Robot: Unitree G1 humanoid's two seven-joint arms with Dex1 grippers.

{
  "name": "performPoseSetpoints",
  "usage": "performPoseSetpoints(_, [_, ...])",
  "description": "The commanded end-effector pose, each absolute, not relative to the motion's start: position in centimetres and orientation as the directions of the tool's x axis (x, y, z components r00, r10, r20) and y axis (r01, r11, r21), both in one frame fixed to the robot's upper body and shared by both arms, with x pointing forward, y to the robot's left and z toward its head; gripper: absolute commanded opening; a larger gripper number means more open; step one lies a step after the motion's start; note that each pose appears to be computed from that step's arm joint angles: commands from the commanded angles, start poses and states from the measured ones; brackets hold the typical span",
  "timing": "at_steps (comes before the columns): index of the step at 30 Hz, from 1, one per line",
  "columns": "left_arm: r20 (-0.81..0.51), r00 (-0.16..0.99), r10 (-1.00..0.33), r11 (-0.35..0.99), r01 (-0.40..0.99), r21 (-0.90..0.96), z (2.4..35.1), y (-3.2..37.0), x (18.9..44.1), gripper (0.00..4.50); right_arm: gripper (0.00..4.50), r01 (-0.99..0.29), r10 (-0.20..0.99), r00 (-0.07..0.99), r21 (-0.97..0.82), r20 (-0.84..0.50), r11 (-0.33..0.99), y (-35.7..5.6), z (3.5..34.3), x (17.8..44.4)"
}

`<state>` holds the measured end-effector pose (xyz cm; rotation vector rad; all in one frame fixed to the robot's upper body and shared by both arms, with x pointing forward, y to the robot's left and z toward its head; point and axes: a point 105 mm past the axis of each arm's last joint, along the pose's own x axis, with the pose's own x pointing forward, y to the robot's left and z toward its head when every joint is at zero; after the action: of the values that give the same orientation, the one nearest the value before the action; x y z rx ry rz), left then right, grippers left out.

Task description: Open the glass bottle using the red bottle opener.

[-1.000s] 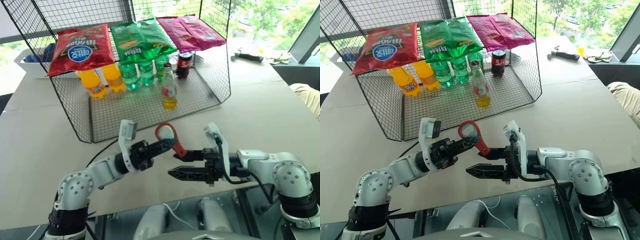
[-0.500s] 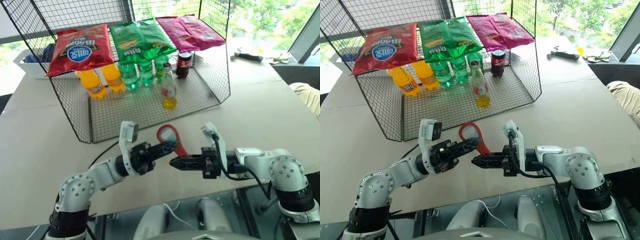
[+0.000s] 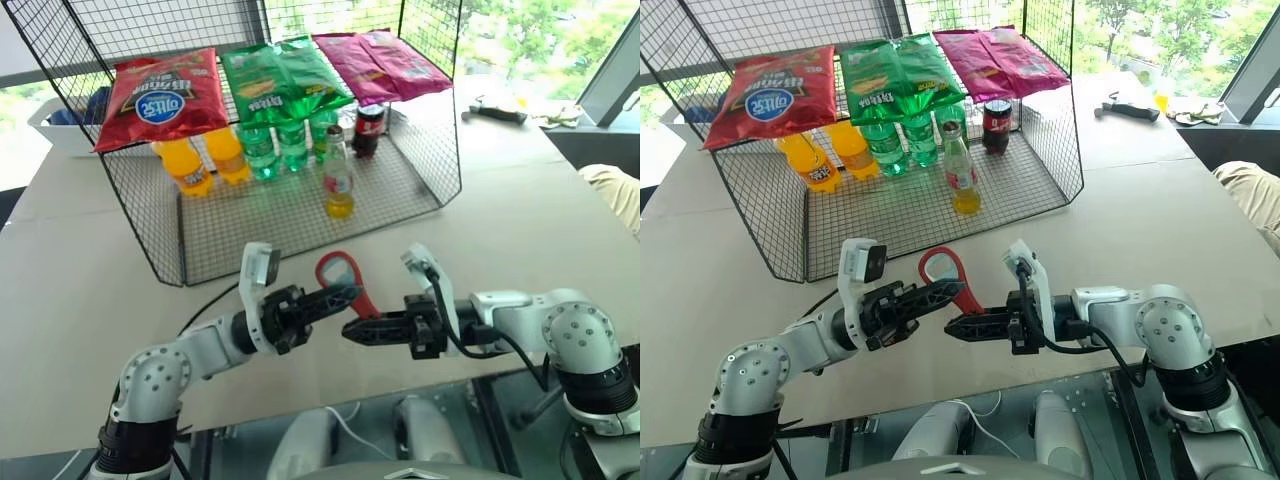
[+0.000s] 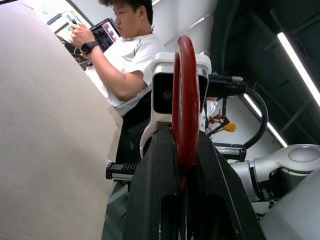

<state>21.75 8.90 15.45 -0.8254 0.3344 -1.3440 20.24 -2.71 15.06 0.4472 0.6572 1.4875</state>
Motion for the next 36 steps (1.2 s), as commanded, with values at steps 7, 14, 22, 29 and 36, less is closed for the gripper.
performPoseSetpoints(7, [0.163,0.112,-0.980,-0.038,0.703,-0.710,14.25,7.58,20.71,0.00,0.09,-0.788,0.982,-0.157,0.613,-0.109,-0.058,-1.94,16.73,19.66])
performPoseSetpoints(14, [0.164,0.104,-0.981,-0.044,0.704,-0.709,14.13,7.37,20.71,0.00,0.09,-0.789,0.984,-0.159,0.610,-0.086,-0.074,-1.92,17.17,19.74])
performPoseSetpoints(22, [0.169,0.119,-0.978,-0.034,0.712,-0.701,14.17,7.43,20.98,0.00,0.09,-0.786,0.984,-0.160,0.614,-0.083,-0.076,-1.72,17.25,19.55])
performPoseSetpoints(29, [0.171,0.135,-0.976,-0.022,0.720,-0.694,14.24,7.50,21.15,0.00,1.09,-0.785,0.987,-0.145,0.615,-0.071,-0.071,-1.45,17.28,19.65])
performPoseSetpoints(36, [0.175,0.136,-0.975,-0.023,0.723,-0.690,14.27,7.42,21.17,0.00,1.09,-0.781,0.986,-0.151,0.620,-0.072,-0.074,-1.59,17.26,19.44])
